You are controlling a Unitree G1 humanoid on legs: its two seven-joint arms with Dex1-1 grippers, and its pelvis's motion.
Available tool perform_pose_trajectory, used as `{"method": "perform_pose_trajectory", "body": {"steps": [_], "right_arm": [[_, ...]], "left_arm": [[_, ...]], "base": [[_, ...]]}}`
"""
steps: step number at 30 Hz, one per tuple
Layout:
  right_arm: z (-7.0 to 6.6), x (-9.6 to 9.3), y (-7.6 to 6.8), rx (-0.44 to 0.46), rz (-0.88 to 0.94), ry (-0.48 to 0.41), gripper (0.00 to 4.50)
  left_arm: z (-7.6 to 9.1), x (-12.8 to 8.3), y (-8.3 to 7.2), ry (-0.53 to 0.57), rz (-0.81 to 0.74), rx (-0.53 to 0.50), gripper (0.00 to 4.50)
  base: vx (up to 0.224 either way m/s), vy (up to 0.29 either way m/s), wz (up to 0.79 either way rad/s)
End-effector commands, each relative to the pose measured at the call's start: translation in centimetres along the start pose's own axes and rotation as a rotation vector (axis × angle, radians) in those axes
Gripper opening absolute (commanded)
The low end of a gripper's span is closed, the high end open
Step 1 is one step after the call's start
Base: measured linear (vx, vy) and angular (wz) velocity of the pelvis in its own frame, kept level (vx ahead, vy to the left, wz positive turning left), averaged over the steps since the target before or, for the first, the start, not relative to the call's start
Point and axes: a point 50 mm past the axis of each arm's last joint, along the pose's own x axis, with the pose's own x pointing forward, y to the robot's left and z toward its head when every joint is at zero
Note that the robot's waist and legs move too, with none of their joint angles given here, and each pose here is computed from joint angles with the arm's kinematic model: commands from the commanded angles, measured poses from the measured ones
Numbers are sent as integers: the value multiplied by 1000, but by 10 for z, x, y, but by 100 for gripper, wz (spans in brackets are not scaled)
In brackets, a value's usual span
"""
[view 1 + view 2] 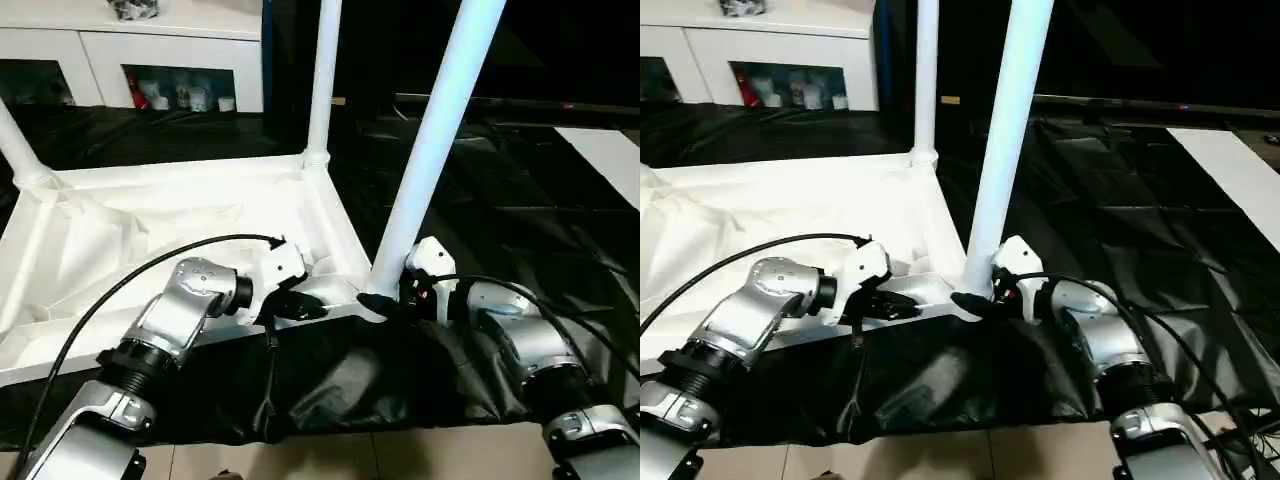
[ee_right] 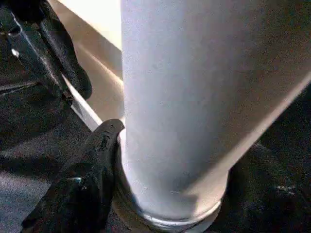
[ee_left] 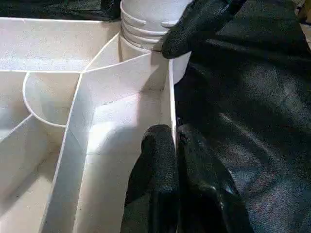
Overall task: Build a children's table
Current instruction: Rotate leg to tighten
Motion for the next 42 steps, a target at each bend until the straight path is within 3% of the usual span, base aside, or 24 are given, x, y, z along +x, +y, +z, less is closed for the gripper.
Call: {"method": "perform_pose_trajectory", "body": {"steps": [1, 7, 11, 14, 16, 19, 21, 26, 28, 32, 36, 42], "right_arm": [[1, 1, -3, 32, -61, -38, 274], [-10, 22, 16, 183, -334, -139, 272], [-1, 51, 46, 246, -397, -209, 272], [10, 64, 64, 229, -328, -238, 272], [11, 59, 63, 205, -328, -251, 328], [14, 51, 58, 203, -287, -288, 351], [13, 40, 51, 152, -243, -270, 370], [11, 5, 20, 47, -125, -167, 370], [10, -2, 16, 24, -67, -140, 370], [7, -13, 17, -29, 101, -64, 370], [5, -18, 22, -27, 239, -22, 370], [0, -15, 29, -39, 349, 30, 305]], "left_arm": [[-20, 4, -6, 69, -10, -74, 0], [4, 25, -1, -21, 183, -107, 0], [26, 48, -12, -98, 221, -120, 0], [25, 55, -23, -94, 176, -78, 0], [22, 52, -26, -86, 154, -39, 0], [18, 45, -25, -74, 120, -9, 0], [13, 35, -23, -53, 88, 16, 0], [5, 7, -14, -18, -15, 64, 0], [4, 3, -12, -12, -50, 73, 0], [2, -5, -12, 0, -137, 79, 0], [-1, -9, -14, 26, -199, 87, 0], [-4, -11, -15, 38, -241, 79, 0]], "base": [[0, 0, 0], [0, 0, 0], [0, 0, 0], [0, 0, 0], [0, 0, 0], [0, 0, 0], [0, 0, 0], [0, 0, 0], [0, 0, 0], [0, 0, 0], [0, 0, 0], [0, 0, 0]]}}
